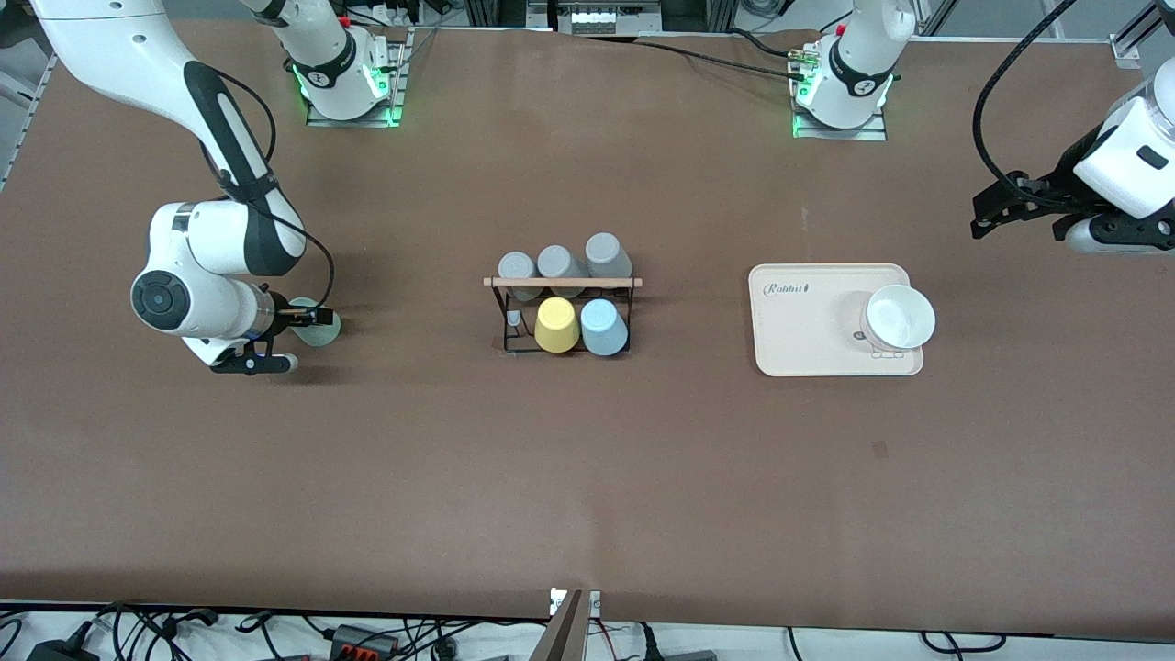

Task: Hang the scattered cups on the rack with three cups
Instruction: 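Grasp the pale teal cup and carry it toward the rack with the right gripper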

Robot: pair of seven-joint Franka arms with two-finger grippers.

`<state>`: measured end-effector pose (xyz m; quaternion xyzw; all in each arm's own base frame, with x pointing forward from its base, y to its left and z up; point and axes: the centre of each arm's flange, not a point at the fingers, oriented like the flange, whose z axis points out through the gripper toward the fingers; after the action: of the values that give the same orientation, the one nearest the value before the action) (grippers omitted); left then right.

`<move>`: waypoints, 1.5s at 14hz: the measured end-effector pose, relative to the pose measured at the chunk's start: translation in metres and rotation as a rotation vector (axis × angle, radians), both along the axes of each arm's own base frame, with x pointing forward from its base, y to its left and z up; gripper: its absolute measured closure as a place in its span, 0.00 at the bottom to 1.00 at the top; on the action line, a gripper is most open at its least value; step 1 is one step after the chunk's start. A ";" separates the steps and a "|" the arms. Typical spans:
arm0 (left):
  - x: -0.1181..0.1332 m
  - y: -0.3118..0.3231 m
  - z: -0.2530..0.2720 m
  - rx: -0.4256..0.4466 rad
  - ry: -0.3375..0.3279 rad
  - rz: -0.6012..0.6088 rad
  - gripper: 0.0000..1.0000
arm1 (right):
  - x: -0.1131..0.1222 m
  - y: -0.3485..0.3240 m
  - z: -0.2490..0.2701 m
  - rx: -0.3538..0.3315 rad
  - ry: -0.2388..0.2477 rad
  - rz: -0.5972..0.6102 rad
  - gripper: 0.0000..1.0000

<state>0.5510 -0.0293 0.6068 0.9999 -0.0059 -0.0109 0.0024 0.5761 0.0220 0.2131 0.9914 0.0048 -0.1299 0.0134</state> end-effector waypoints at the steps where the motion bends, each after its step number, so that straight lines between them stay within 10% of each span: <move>1: 0.000 -0.001 0.000 0.000 0.000 -0.002 0.00 | 0.000 0.000 0.001 0.000 0.001 0.000 0.32; 7: 0.000 -0.005 0.001 0.000 -0.001 -0.008 0.00 | 0.008 0.005 0.027 0.000 0.024 0.007 0.33; 13: -0.001 -0.009 0.001 0.000 -0.001 -0.017 0.00 | 0.049 0.090 0.174 0.042 0.014 0.005 0.33; 21: -0.001 -0.010 0.001 0.000 -0.001 -0.018 0.00 | 0.036 0.240 0.207 0.052 -0.040 -0.087 0.33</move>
<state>0.5504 -0.0393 0.6075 0.9998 -0.0149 -0.0102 0.0023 0.6126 0.2616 0.4204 0.9931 -0.0353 -0.1104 -0.0179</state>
